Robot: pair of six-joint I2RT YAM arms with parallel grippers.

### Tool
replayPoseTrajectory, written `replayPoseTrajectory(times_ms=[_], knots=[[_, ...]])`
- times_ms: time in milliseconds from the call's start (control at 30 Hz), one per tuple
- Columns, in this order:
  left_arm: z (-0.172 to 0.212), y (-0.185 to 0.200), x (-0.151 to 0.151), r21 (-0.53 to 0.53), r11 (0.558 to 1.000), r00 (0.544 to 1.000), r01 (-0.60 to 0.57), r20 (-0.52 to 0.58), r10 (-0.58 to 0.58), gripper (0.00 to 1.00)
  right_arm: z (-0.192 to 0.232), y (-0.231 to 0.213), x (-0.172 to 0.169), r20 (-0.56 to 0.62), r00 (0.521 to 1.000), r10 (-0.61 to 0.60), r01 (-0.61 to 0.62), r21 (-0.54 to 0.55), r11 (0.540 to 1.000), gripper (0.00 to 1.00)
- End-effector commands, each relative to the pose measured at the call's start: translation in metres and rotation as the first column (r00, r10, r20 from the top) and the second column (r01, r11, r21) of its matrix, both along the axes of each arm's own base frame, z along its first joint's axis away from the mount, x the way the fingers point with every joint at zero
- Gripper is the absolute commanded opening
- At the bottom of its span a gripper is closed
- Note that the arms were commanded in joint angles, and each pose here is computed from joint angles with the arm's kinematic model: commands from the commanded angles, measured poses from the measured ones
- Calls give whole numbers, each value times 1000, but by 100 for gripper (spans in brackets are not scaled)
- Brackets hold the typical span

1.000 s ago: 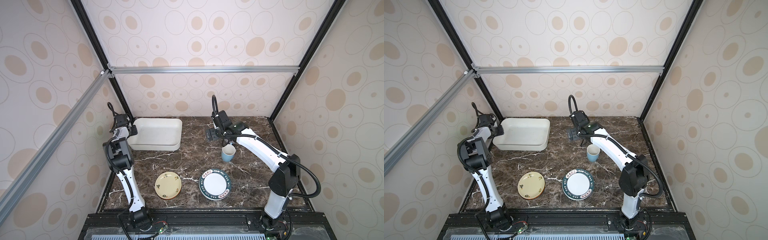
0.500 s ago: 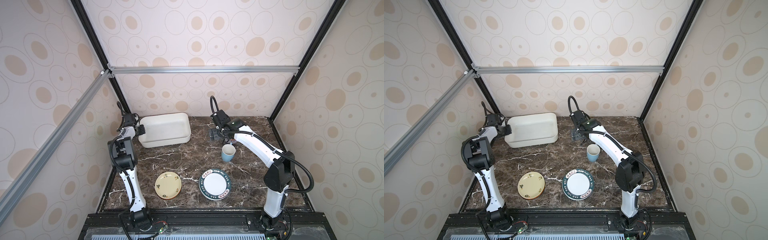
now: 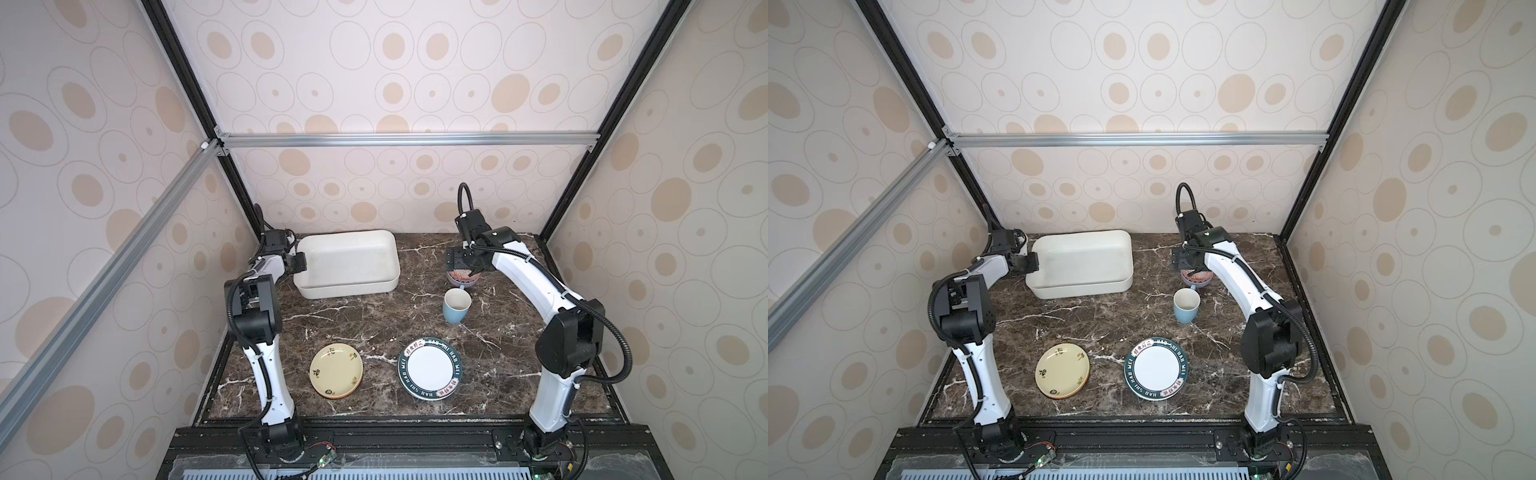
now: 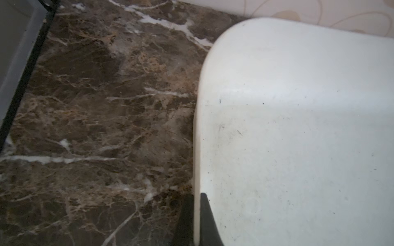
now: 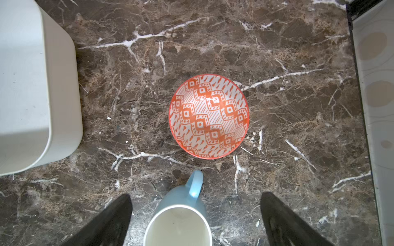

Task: Place the mixed dishes into the plastic bin
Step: 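Grip the bin rim with the left gripper while the right grasps the orange bowl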

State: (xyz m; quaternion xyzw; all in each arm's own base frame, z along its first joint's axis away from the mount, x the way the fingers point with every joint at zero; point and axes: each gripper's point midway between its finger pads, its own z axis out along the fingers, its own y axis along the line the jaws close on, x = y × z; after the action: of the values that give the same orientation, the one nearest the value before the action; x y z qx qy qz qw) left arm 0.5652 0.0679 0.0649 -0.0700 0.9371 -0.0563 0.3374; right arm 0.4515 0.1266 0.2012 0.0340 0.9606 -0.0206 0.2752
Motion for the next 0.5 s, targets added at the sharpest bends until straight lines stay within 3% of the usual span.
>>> replayPoseTrajectory(times_ms=[0, 267, 400, 467], knots=[[-1, -36, -17, -35, 997, 996, 70, -56, -71, 0, -2, -17, -10, -49, 997, -57, 59, 36, 998, 95], [-4, -86, -37, -15, 988, 983, 155, -95, -156, 0, -27, -44, -10, -155, 980, -127, 147, 125, 981, 77], [-11, -102, -50, -14, 983, 975, 183, -122, -183, 0, -36, -57, -7, -182, 971, -154, 179, 127, 976, 65], [-14, -106, -56, -11, 983, 973, 184, -138, -184, 0, -40, -64, -6, -192, 965, -176, 200, 115, 973, 65]])
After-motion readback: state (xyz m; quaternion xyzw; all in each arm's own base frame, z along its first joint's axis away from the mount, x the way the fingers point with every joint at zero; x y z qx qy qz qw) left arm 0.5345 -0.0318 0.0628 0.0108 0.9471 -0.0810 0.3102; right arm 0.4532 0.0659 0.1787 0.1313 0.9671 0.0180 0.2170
